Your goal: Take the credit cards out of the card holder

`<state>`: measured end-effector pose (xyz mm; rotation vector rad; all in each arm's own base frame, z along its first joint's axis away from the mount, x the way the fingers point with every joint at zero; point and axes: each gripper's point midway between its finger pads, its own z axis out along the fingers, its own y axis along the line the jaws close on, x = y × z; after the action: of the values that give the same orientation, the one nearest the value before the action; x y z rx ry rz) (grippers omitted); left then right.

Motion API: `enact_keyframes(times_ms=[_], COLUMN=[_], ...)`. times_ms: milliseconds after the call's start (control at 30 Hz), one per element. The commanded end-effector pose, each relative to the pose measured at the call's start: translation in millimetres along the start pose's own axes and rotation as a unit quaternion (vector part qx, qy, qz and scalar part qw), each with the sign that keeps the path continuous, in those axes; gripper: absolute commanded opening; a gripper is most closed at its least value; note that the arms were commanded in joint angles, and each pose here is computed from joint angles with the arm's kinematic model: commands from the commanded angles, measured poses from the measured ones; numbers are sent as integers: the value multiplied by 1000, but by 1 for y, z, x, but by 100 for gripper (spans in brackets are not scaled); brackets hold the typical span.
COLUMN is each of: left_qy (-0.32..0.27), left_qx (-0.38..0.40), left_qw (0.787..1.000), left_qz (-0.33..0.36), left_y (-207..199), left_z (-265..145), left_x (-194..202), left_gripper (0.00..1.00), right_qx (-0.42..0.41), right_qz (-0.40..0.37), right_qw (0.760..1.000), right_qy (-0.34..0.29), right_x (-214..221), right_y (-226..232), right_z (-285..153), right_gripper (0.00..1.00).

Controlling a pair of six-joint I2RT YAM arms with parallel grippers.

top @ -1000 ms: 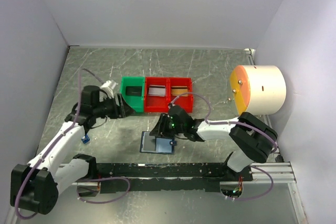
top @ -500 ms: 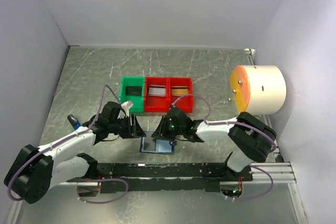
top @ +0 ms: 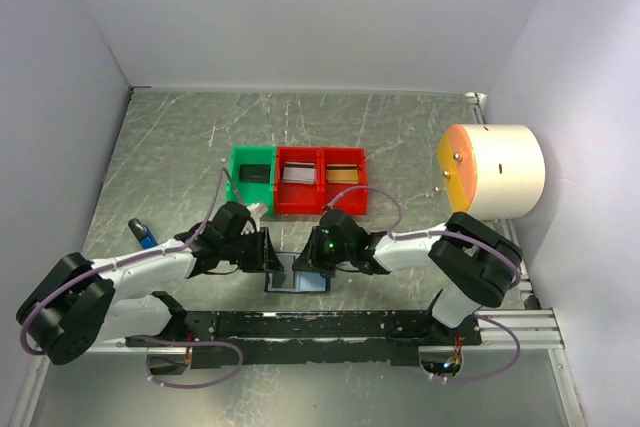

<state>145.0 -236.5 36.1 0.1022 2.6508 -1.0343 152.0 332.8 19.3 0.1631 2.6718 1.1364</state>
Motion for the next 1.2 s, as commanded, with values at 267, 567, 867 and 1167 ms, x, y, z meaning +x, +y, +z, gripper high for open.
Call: enact_keyframes(times_ms=[267, 567, 867, 1167], left_qy=[-62, -63, -43, -7], left_qx=[-144, -150, -140, -162], left_qw=[986, 985, 988, 986], left_qz=[-48, -66, -46, -45], left_y=[43, 49, 46, 59], left_z=[-3, -8, -10, -6], left_x=[-17, -9, -2, 13], left_gripper=[35, 39, 44, 32], right_qx=[-24, 0, -6, -21], right_qz=[-21, -41, -29, -22], right_qw=[999, 998, 998, 998], right_qy=[44, 39, 48, 47], right_x=[-6, -13, -11, -10], right_y=[14, 9, 6, 9], right_z=[23, 27, 33, 35], right_gripper=[10, 12, 18, 14])
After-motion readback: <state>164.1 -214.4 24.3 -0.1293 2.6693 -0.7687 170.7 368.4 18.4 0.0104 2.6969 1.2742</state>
